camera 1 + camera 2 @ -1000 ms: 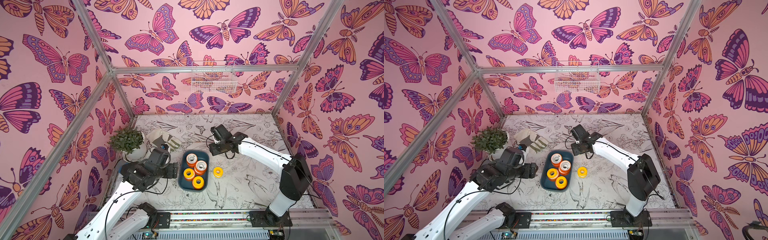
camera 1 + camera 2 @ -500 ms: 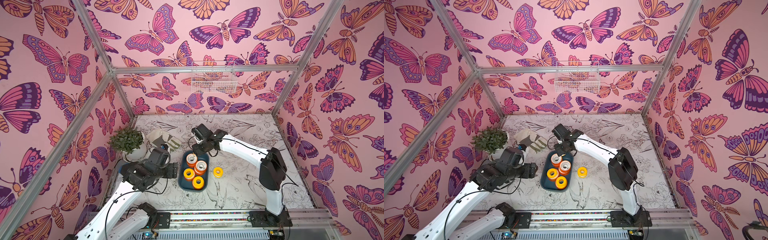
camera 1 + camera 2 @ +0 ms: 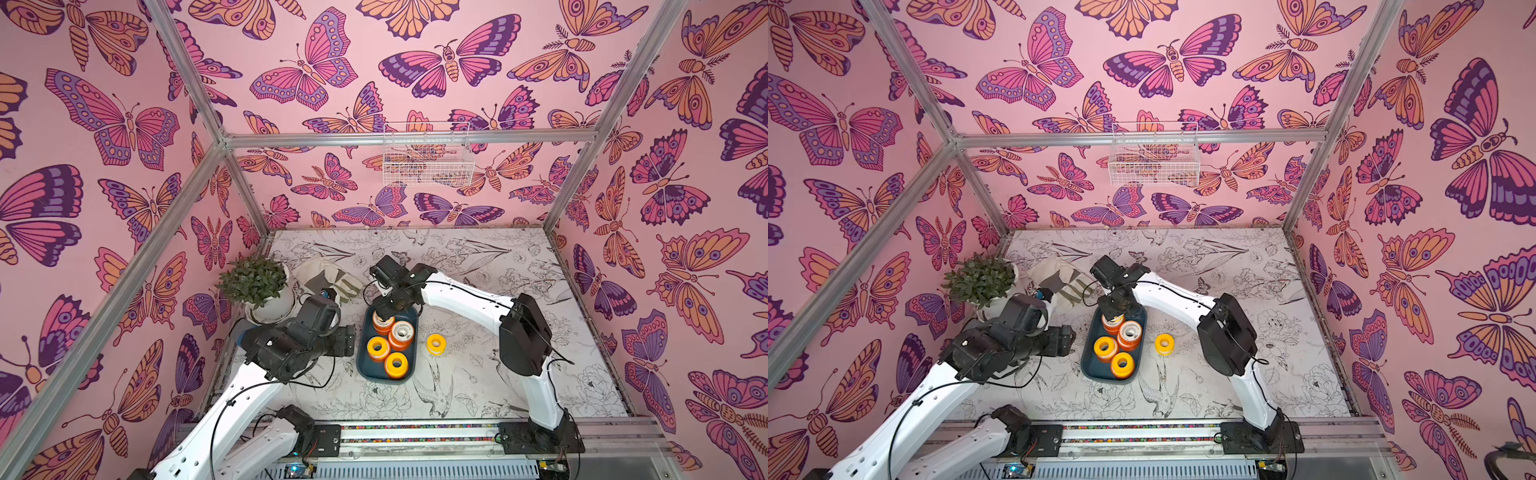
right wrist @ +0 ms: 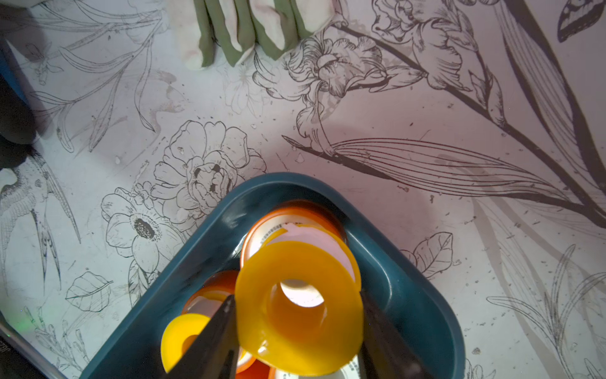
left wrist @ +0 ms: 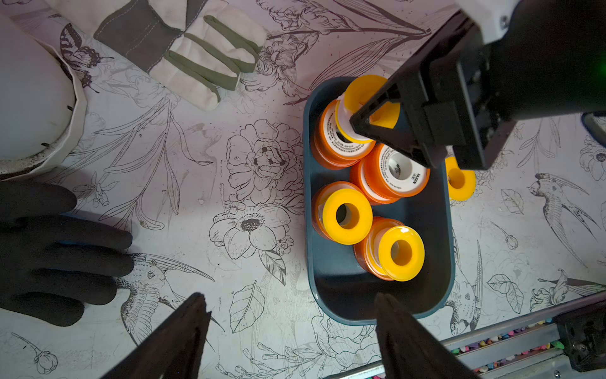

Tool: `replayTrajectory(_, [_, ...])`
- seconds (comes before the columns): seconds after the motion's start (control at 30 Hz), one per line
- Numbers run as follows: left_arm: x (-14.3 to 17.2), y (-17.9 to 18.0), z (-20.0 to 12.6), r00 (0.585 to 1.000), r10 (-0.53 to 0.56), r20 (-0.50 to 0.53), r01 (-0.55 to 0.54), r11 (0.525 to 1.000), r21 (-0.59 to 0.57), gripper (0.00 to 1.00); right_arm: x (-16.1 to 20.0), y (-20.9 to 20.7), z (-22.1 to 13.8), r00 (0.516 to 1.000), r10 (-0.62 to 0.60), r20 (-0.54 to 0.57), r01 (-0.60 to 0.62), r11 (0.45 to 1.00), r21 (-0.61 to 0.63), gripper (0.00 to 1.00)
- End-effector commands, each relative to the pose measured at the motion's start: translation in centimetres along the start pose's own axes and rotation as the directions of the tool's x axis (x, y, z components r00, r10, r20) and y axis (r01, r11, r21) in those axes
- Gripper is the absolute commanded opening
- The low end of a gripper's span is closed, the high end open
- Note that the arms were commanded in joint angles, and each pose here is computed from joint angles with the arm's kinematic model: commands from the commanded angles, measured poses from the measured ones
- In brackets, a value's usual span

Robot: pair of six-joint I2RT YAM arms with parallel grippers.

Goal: Put the sealing tape into the storage box
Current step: Place the sealing tape in the storage box.

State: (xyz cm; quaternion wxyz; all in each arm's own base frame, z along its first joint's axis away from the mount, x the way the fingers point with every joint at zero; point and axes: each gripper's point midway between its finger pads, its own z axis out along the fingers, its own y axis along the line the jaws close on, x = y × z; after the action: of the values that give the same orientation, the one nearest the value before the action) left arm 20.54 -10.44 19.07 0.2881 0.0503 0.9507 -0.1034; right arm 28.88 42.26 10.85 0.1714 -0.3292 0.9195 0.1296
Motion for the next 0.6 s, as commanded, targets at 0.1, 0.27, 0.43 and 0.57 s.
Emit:
replayTrajectory(0.1, [0.3,0.4,0.4,1.0,0.007,-0.012,-0.007,1.0,-0.017,0.84,0.4,0.4,1.0,0.999,-0.027,-0.034,0.027,1.0,0.006,0.54])
replayTrajectory(0.27, [0.4,0.4,0.5,1.0,0.006,-0.017,-0.006,1.0,-0.016,0.84,0.5,0.3,1.6,0.999,-0.032,-0.043,0.033,0.999,0.013,0.54])
replayTrajectory(0.43, [0.3,0.5,0.6,1.0,0.004,-0.017,-0.005,1.0,-0.018,0.84,0.7,0.2,1.8,0.998,-0.033,-0.051,0.034,0.999,0.017,0.6])
replayTrajectory(0.57, [0.3,0.5,0.5,1.0,0.003,-0.018,-0.004,1.0,-0.018,0.84,0.6,0.2,1.4,0.998,-0.037,-0.048,0.038,0.999,0.018,0.67])
